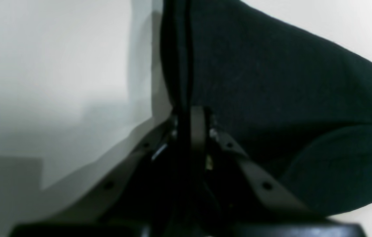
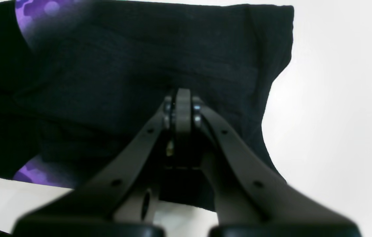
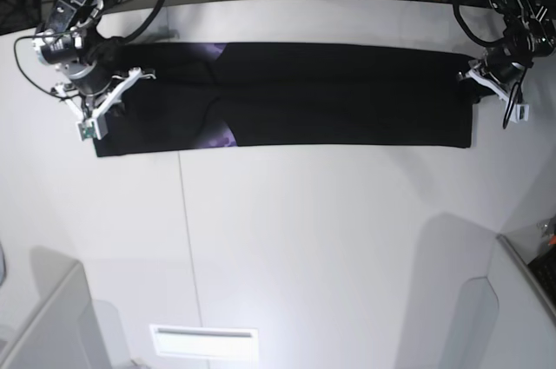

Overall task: Fold the T-shirt properly
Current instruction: 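Hold the strip's ends with both grippers and straighten it on the table, then carry the strip's end with the left gripper toward the right gripper, folding it over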

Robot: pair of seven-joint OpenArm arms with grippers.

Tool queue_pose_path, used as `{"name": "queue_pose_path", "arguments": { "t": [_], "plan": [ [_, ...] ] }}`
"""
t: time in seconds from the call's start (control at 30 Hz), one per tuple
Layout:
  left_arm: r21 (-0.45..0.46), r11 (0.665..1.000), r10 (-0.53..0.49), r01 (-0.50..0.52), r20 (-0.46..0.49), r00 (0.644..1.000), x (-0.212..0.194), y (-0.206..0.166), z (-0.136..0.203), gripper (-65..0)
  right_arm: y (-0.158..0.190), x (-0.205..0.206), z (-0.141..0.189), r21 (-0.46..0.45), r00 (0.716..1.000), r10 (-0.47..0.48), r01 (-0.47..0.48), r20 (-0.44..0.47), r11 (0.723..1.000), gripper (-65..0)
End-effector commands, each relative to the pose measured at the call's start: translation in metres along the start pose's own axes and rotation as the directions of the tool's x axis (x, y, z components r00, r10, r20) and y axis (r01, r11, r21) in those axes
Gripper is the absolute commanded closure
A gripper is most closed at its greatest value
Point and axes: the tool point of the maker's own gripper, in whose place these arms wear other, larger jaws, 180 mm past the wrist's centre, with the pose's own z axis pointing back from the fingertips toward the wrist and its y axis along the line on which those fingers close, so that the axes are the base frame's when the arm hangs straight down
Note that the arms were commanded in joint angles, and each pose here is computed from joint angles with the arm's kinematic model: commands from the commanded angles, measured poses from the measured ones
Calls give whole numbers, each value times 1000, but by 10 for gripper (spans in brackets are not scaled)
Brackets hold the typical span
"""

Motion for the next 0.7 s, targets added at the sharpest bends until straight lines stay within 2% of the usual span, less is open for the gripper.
{"name": "queue_pose_path", "arguments": {
  "t": [0.0, 0.1, 0.4, 0.67],
  "plan": [
    [58, 998, -36, 40, -63, 997, -4, 16, 8, 0, -2, 13, 4, -4, 999, 10, -10, 49, 1000, 0],
    [65, 996, -50, 53, -55, 997, 1, 18, 11, 0, -2, 13, 3, -4, 999, 10, -10, 47, 1000, 0],
    [106, 971, -215, 212, 18, 976, 34, 1, 45, 0, -2, 12, 3, -3, 999, 9, -9, 44, 1000, 0],
    [89, 942, -329, 323, 55, 943, 34, -39, 64, 0, -2, 13, 3, -3, 999, 9, -9, 46, 1000, 0]
  ]
}}
